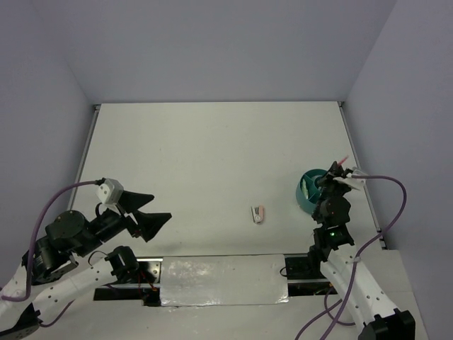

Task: Sort the stationery into containers
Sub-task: Place the pen in the storage box.

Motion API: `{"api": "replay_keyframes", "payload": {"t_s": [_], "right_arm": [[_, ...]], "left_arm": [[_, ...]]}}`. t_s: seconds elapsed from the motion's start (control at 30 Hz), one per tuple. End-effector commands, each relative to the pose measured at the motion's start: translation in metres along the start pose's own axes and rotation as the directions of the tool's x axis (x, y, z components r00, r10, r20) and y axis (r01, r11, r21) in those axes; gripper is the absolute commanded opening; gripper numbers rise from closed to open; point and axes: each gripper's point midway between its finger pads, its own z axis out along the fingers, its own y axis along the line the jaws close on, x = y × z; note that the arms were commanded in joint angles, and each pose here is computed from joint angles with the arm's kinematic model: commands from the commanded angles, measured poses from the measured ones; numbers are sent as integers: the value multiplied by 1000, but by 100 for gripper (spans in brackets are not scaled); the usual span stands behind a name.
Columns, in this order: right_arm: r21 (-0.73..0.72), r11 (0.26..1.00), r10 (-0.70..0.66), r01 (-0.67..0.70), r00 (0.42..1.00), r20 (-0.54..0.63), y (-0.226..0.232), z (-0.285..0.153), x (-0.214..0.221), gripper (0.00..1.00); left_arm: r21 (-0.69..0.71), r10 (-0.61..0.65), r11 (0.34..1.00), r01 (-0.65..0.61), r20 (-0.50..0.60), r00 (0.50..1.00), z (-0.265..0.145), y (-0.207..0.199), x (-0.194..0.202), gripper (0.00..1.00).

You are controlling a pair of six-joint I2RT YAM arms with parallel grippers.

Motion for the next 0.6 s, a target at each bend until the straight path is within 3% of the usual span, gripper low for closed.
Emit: {"api": "replay_keyframes", "payload": {"t_s": [0.0,0.27,0.33,0.4,0.57], "right_arm": [[46,998,45,-46,999,23,-7,6,-1,0],[49,997,61,-60,998,-33,-16,12,21,1],[39,997,61,-59,997,-40,-14,12,24,4],[36,998,61,-59,997,-49,-14,12,28,15],[11,998,65,-64,995,-82,-9,11,37,18]], "left_arm": [[67,6,998,-11,73,997,-6,-12,-17,99],[91,5,996,-12,72,997,-8,-16,-17,99],[99,6,995,-13,76,997,-9,-17,-18,99],[103,9,995,-16,75,997,-9,-18,-17,99],[106,8,994,-17,87,996,-12,-18,-19,99]]}}
